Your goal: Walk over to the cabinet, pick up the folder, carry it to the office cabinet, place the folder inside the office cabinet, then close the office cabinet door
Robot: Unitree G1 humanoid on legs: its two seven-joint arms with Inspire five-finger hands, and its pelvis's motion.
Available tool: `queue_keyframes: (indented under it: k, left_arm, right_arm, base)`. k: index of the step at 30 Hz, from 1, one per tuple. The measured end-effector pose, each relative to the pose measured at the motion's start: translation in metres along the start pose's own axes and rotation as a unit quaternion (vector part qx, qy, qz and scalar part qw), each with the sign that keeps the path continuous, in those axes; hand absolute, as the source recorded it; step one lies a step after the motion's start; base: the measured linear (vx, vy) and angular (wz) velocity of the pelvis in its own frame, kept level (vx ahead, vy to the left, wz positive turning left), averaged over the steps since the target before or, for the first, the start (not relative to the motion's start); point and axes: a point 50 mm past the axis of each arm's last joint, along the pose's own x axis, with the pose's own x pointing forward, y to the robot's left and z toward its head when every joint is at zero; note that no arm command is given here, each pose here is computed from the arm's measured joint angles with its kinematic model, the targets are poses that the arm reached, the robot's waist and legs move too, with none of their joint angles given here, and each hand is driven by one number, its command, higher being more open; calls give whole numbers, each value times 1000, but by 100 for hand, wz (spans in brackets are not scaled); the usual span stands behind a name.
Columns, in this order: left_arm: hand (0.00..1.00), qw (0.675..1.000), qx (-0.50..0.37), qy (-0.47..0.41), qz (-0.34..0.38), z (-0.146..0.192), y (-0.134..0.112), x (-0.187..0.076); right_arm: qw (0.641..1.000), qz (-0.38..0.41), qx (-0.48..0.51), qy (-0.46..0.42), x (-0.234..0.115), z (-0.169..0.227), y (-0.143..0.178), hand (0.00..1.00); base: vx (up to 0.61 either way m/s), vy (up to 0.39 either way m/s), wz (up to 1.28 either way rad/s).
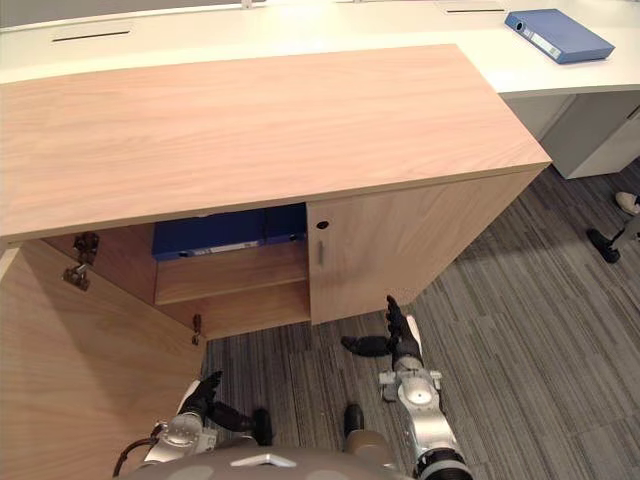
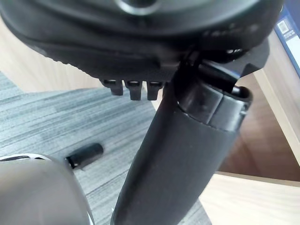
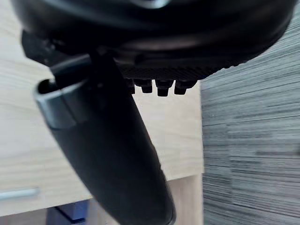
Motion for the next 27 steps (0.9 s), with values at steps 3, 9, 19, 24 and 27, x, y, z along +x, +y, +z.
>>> queue_keyframes:
  k: [3,9,19,24,27]
  left_arm:
    - [100,1000,1,0,-5,0,-2,0]
    - [100,1000,2,1,-9,-1,-4,-1]
    - [100,1000,-15,8,-9,-4,-6,-2]
    - [100,1000,-30,7,-6,-2,-4,-1]
    - [100,999,-47,2,-4,3,-5,1]
  right_arm:
    - [998,1,-20,66,-7,-33,0,100]
    - [989,0,-41,144,-19,-70,-3,100]
    - [982,-49,-23,179,-21,-82,-22,100]
    - [979,-58,-8,195,-22,-88,-23,100]
    - [976,-73,19,203,-25,-91,-27,100]
  base:
    - [0,0,0]
    - [0,0,0]
    - [9,10,-21]
    - [-38,-26,26]
    - [-26,-63,94]
